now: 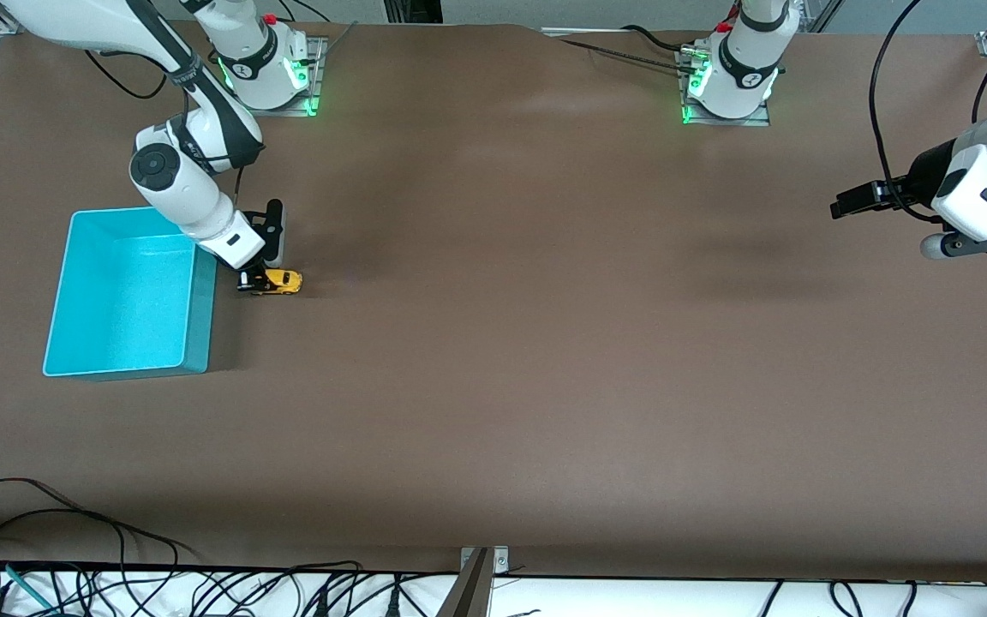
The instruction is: Wind up and store yellow beetle car
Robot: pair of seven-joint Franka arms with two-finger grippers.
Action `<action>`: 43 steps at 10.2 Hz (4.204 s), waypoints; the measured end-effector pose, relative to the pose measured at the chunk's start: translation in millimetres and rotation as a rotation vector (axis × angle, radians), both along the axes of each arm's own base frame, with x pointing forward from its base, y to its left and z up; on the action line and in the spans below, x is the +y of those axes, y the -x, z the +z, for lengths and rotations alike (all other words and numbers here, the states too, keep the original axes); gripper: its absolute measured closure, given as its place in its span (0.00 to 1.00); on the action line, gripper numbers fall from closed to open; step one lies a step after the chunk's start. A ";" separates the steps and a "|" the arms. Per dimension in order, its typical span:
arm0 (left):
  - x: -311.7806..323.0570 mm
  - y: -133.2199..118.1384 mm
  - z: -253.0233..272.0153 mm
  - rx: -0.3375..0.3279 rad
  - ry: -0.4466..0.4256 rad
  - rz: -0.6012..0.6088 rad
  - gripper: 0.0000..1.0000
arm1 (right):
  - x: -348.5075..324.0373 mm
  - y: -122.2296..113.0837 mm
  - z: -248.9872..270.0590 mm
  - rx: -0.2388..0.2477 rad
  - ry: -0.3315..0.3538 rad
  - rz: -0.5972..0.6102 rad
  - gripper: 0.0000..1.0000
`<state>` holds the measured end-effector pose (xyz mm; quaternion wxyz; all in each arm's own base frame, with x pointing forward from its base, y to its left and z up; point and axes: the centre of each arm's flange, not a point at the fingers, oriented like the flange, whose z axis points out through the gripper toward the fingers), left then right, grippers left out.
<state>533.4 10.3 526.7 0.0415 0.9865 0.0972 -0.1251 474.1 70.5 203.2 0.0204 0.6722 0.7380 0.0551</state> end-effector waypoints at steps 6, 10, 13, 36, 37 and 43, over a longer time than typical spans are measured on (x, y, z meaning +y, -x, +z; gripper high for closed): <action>-0.6 -0.1 -0.3 0.001 0.000 -0.001 0.00 | -22.7 -5.4 59.3 0.022 0.151 -0.044 0.59; -0.8 -0.1 -0.3 0.001 0.000 -0.001 0.00 | -28.6 -31.7 119.7 0.166 0.072 -0.049 0.59; -0.9 -0.1 -0.3 0.001 0.000 -0.002 0.00 | -29.8 -48.2 171.4 0.240 0.073 -0.001 0.59; 1.5 -3.0 -0.6 -0.009 -0.023 -0.067 0.00 | -232.2 -48.5 2.1 0.134 0.021 0.190 0.58; 1.6 -3.9 2.3 -0.017 -0.023 -0.068 0.00 | -238.3 -46.1 0.5 0.139 0.022 0.179 0.48; 0.4 -12.5 11.0 -0.048 -0.009 -0.149 0.00 | -244.2 -48.3 23.6 0.205 -0.038 0.114 0.00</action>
